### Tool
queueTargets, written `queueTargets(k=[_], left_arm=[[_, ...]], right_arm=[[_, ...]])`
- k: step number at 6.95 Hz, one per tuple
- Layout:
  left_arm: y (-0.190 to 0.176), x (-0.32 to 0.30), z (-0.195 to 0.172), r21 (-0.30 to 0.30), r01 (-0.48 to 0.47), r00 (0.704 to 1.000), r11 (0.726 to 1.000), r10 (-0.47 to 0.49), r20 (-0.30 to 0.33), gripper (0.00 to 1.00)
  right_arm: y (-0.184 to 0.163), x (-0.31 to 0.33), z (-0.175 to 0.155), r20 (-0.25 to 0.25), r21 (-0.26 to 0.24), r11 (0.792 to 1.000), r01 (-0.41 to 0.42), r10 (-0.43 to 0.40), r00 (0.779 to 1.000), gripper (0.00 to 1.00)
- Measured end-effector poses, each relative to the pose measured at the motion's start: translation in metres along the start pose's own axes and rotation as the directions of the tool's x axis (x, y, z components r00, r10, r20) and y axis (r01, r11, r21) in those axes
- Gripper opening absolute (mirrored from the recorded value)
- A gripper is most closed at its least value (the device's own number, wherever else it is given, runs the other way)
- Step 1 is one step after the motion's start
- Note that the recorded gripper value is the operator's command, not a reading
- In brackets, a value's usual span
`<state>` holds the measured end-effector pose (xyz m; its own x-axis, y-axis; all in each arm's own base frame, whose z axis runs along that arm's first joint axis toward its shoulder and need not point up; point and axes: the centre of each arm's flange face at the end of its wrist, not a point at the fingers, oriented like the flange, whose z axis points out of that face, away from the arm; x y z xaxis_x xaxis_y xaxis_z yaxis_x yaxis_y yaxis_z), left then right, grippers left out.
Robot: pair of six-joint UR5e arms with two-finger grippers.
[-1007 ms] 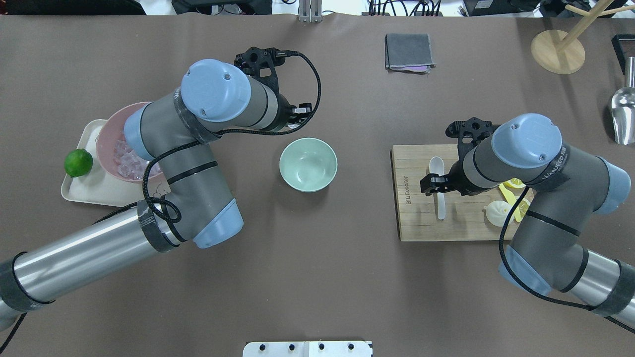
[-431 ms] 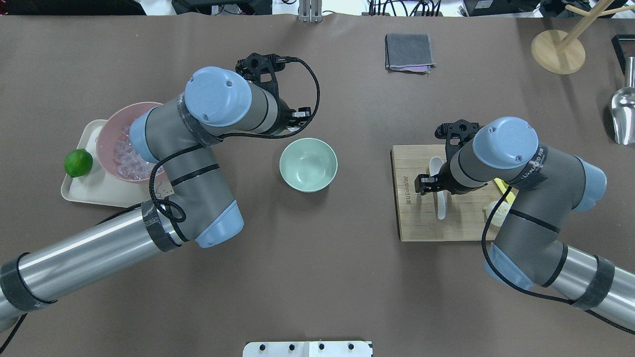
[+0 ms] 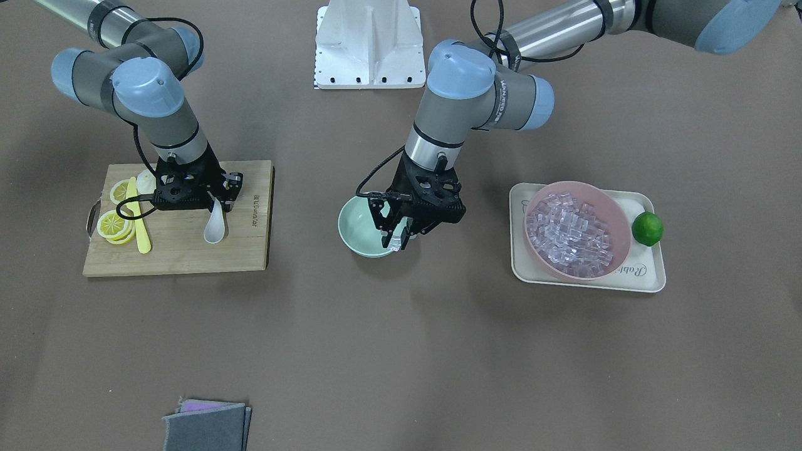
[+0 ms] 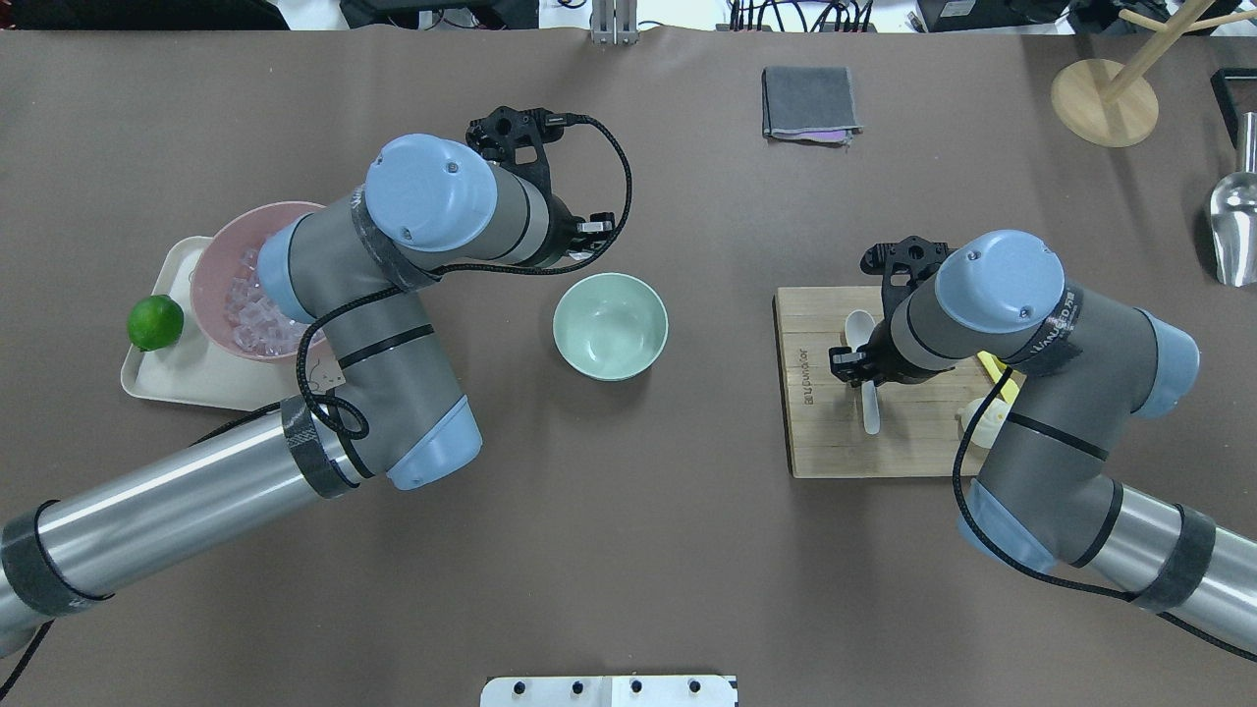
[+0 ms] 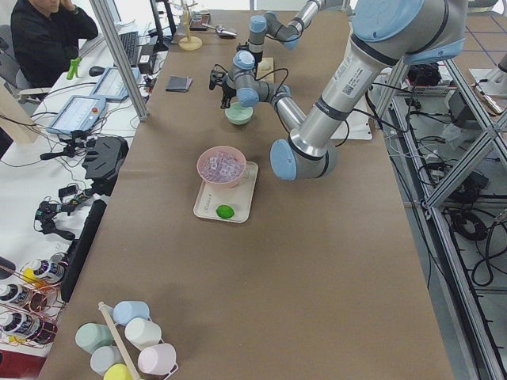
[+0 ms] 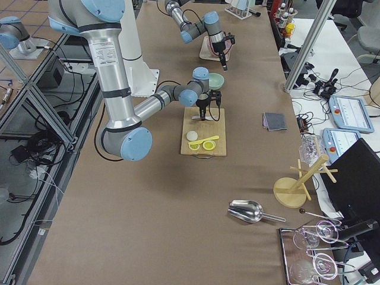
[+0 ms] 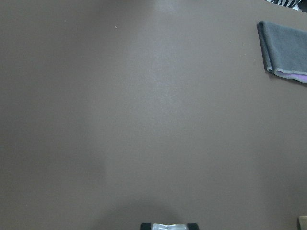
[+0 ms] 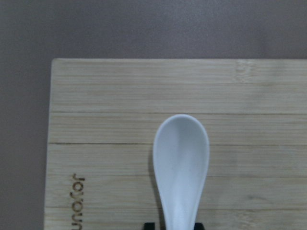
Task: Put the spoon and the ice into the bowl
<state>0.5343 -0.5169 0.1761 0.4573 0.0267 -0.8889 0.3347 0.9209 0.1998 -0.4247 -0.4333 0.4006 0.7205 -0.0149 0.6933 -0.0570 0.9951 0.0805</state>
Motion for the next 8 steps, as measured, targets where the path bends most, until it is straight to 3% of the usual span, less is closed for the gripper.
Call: queueTargets(k=[6, 7, 8], left_arm=[[0.043, 0.015, 0.016, -0.058, -0.028, 1.0, 0.998, 0.027, -0.006, 0.0], [0.056, 0.02, 0.019, -0.07, -0.036, 0.999, 0.997, 0.036, -0.009, 0.74], [0.065, 0.023, 0.022, -0.073, -0.044, 0.999, 0.996, 0.043, -0.009, 0.94]], right_arm=[[-0.031, 0.001, -0.042, 0.061, 0.027, 0.998, -0.051, 0.049, 0.997, 0.0], [-0.035, -0.005, -0.047, 0.072, 0.032, 0.998, -0.051, 0.049, 0.996, 0.0], [-0.038, -0.01, -0.051, 0.082, 0.037, 0.998, -0.048, 0.045, 0.996, 0.0]])
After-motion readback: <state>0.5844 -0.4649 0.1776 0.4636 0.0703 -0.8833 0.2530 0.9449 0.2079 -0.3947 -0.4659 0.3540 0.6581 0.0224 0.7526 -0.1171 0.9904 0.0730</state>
